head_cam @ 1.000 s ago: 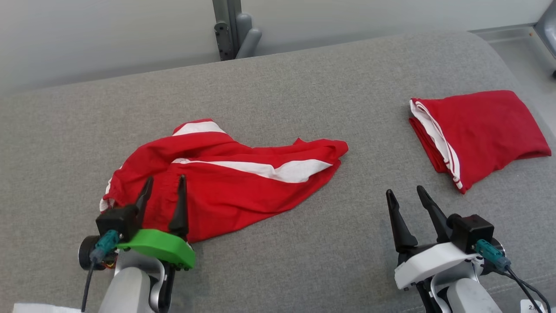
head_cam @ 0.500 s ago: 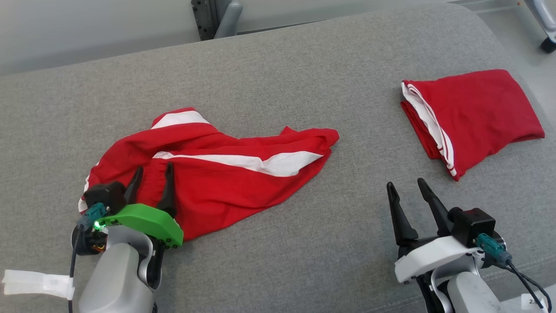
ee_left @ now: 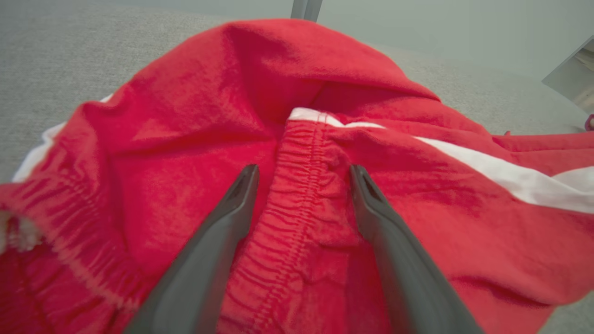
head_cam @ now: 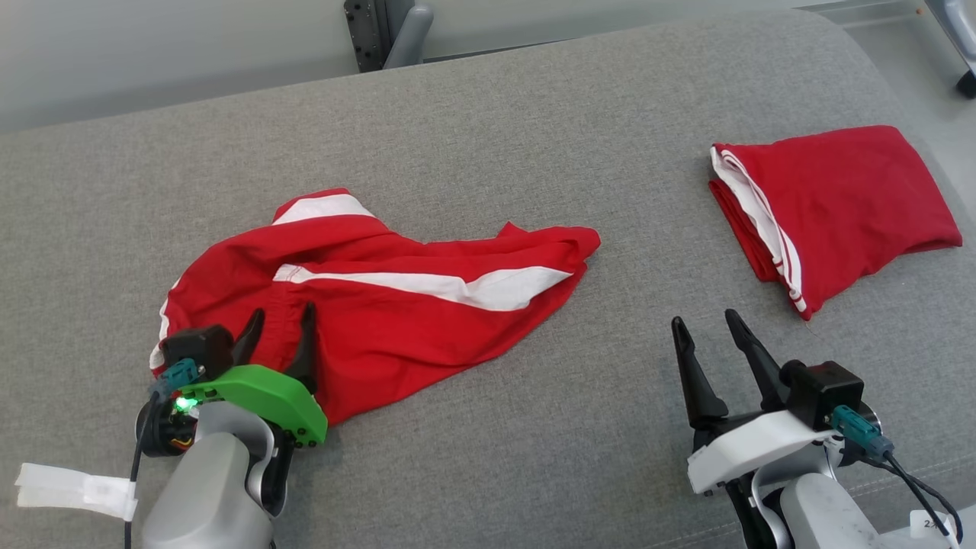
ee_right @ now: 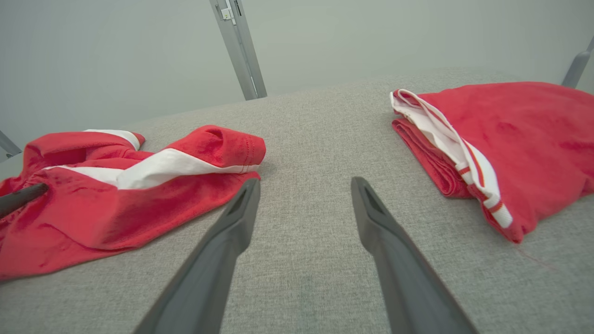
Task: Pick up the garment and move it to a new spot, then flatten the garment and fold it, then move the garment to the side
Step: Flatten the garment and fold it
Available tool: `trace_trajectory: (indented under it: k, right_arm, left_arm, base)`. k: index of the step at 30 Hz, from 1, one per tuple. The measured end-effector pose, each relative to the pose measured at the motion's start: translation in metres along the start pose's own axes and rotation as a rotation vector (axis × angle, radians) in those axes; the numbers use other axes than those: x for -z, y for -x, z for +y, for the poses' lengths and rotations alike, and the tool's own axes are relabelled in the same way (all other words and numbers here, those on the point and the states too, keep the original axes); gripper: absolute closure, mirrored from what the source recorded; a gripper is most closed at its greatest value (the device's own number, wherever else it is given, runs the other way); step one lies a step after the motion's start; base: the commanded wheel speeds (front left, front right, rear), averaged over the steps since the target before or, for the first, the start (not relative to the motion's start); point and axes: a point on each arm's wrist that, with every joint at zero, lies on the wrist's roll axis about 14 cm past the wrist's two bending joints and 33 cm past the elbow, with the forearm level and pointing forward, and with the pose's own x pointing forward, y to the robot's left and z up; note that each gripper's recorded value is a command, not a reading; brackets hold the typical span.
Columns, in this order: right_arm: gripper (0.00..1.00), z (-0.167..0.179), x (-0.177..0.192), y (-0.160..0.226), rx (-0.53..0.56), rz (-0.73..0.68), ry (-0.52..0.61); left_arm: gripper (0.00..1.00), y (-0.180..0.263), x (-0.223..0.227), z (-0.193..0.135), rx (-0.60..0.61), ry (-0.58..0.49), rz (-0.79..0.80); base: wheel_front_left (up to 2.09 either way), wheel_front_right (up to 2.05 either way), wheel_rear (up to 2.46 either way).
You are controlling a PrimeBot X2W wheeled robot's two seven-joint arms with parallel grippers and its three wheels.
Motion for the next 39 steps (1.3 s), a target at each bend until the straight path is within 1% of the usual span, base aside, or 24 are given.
trace_trajectory:
  k: [6, 7, 8, 9, 10, 11, 12, 20, 23, 25, 33, 34, 35, 36, 37, 38, 39]
  right_arm:
    - [0.00, 0.000, 0.001, 0.000, 0.000, 0.002, -0.006]
    - [0.00, 0.001, 0.001, 0.000, -0.002, 0.001, -0.008]
    - [0.00, 0.001, 0.001, 0.000, -0.002, 0.001, -0.008]
    - [0.00, 0.001, 0.001, -0.001, -0.002, 0.001, -0.008]
    - [0.00, 0.001, 0.001, -0.001, -0.003, 0.001, -0.008]
    - [0.00, 0.002, 0.001, -0.001, -0.004, 0.001, -0.008]
    - [0.00, 0.002, 0.001, -0.001, -0.004, 0.001, -0.010]
    - [0.00, 0.004, -0.002, -0.003, -0.010, -0.008, -0.020]
    - [0.00, 0.006, 0.000, -0.001, -0.012, -0.004, -0.028]
    - [0.00, 0.007, 0.002, 0.000, -0.015, 0.001, -0.034]
    - [0.00, 0.031, 0.002, 0.001, -0.082, 0.002, -0.055]
    - [0.00, 0.034, 0.002, 0.001, -0.092, 0.001, -0.057]
    - [0.00, 0.038, 0.001, 0.001, -0.101, 0.000, -0.058]
    - [0.00, 0.041, 0.000, 0.000, -0.112, -0.003, -0.058]
    - [0.00, 0.045, -0.001, 0.000, -0.122, -0.005, -0.057]
    - [0.00, 0.048, -0.001, -0.001, -0.132, -0.005, -0.057]
    - [0.00, 0.051, -0.001, -0.001, -0.140, -0.006, -0.056]
  left_arm:
    - [0.00, -0.002, -0.003, -0.002, 0.017, -0.009, 0.001]
    - [0.22, -0.003, -0.008, -0.004, 0.024, 0.000, -0.017]
    - [0.49, -0.003, -0.008, -0.004, 0.024, 0.000, -0.017]
    - [0.63, -0.003, -0.011, -0.004, 0.027, 0.001, -0.025]
    - [0.81, -0.003, -0.011, -0.004, 0.028, -0.001, -0.026]
    - [0.94, -0.002, -0.012, -0.004, 0.028, -0.001, -0.027]
    - [1.00, -0.002, -0.012, -0.003, 0.028, -0.001, -0.028]
    - [1.00, 0.007, -0.024, -0.004, 0.038, -0.007, -0.068]
    - [1.00, 0.015, -0.031, -0.014, 0.066, -0.011, -0.101]
    - [1.00, 0.024, -0.028, -0.021, 0.080, -0.004, -0.107]
    - [1.00, 0.075, -0.014, -0.024, 0.065, 0.032, -0.136]
    - [0.96, 0.082, -0.009, -0.022, 0.053, 0.041, -0.134]
    - [0.85, 0.088, -0.007, -0.019, 0.040, 0.051, -0.135]
    - [0.72, 0.094, -0.003, -0.016, 0.026, 0.058, -0.132]
    - [0.65, 0.100, 0.003, -0.014, 0.014, 0.065, -0.124]
    - [0.55, 0.106, 0.008, -0.011, 0.000, 0.072, -0.116]
    - [0.16, 0.111, 0.013, -0.008, -0.015, 0.081, -0.109]
  base:
    - [0.00, 0.00, 0.00]
    - [0.00, 0.00, 0.00]
    - [0.00, 0.00, 0.00]
    - [0.00, 0.00, 0.00]
    - [0.00, 0.00, 0.00]
    - [0.00, 0.00, 0.00]
    - [0.00, 0.00, 0.00]
    - [0.00, 0.00, 0.00]
    - [0.00, 0.00, 0.00]
    - [0.00, 0.00, 0.00]
    - [0.00, 0.00, 0.00]
    - [0.00, 0.00, 0.00]
    - [0.00, 0.00, 0.00]
    - [0.00, 0.00, 0.00]
    - [0.00, 0.00, 0.00]
    - [0.00, 0.00, 0.00]
    - [0.00, 0.00, 0.00]
